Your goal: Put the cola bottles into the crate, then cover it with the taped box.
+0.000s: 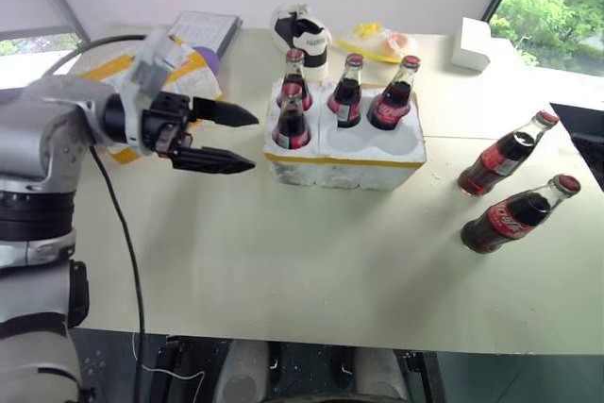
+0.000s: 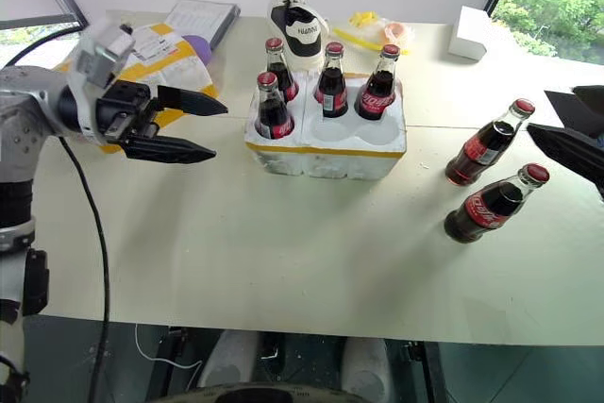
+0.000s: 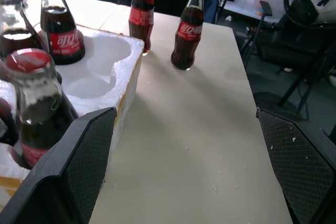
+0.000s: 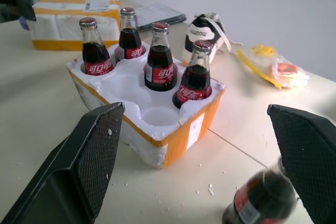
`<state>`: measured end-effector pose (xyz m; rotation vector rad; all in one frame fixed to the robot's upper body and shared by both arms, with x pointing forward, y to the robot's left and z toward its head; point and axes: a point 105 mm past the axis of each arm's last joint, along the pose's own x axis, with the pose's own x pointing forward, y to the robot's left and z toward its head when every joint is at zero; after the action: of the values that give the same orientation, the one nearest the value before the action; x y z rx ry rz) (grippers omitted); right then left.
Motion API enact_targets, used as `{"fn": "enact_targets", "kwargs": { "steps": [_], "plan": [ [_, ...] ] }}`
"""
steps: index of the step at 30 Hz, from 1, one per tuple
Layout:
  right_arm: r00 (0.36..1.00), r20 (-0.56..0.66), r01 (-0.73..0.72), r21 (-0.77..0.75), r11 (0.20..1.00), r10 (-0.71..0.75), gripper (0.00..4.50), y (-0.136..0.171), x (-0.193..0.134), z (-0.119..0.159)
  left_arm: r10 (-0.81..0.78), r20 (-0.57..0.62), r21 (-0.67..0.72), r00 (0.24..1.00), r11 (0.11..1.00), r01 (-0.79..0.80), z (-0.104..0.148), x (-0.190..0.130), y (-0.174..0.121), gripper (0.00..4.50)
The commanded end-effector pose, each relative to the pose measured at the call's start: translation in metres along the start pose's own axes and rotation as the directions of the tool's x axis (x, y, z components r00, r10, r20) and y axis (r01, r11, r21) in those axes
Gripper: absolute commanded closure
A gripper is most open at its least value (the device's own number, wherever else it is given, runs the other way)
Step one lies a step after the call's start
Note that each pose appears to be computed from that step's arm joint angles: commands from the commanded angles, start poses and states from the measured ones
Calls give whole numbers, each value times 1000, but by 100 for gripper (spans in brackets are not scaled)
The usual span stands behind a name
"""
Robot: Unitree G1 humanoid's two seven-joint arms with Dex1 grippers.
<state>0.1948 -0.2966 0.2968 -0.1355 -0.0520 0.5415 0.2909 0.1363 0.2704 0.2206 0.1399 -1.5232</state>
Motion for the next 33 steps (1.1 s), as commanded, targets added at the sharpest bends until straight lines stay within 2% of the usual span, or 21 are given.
{"fn": "enact_targets", "kwargs": {
  "steps": [1, 8, 19, 23, 33],
  "plan": [
    [998, 1, 55, 22, 998, -55, 0, 13, -19, -7, -8, 3, 41, 1000, 999, 8, 1, 6, -3, 4],
    [986, -114, 139, 129, 982, -124, 0, 39, -39, -57, -20, -11, 36, 1000, 999, 21, -9, 12, -4, 4],
    [959, -141, 272, 195, 942, -247, 0, 40, -18, -120, -40, -14, 38, 999, 998, 40, -11, 21, -6, 4],
    [951, -145, 297, 193, 935, -272, 0, 36, -11, -132, -48, -14, 43, 999, 998, 48, -8, 23, -7, 4],
    [945, -129, 323, 211, 923, -301, 0, 24, -3, -141, -38, -23, 51, 999, 998, 40, -7, 21, -9, 4]
  ]
}}
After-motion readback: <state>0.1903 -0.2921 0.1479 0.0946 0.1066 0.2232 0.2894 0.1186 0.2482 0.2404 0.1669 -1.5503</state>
